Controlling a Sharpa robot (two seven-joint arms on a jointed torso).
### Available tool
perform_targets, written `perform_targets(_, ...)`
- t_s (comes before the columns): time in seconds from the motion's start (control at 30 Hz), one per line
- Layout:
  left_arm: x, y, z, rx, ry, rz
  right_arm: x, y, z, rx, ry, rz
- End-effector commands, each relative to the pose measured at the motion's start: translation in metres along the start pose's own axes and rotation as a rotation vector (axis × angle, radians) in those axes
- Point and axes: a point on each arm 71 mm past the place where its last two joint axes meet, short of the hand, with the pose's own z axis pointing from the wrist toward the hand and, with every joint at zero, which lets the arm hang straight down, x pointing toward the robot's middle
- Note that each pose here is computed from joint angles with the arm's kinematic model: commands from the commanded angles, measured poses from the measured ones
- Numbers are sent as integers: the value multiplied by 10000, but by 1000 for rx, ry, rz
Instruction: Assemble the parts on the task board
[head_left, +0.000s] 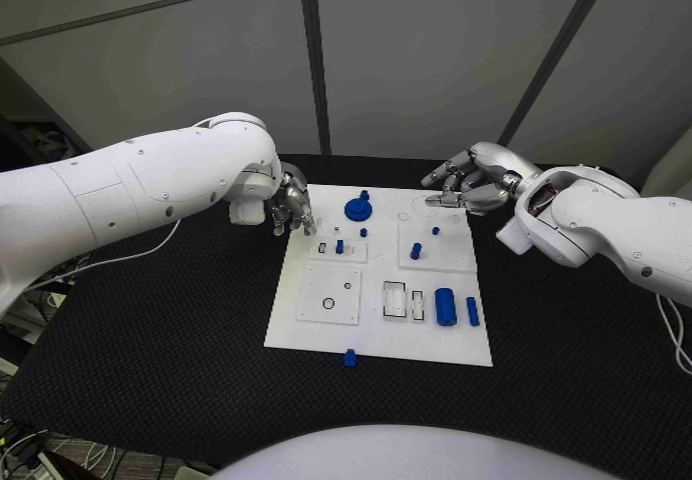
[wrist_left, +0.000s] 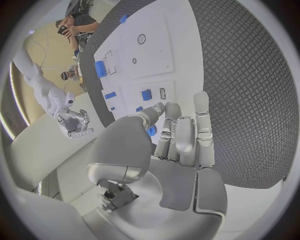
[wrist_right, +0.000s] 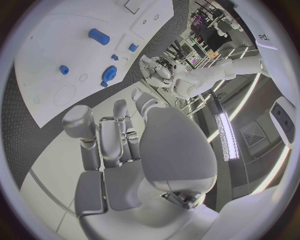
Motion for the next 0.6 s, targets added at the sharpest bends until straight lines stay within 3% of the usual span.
perform_targets(0.03,-65,-26,-76,123,-151,-117,-13,32,-10,-18,-13,-18)
perform_targets(0.33,98,109,-274,264,-248,-209,-3,73,-59,-40,-12,-45)
perform_targets(0.6,367,211,-389,430,-304,-319,88,180,-127,-88,15,-84)
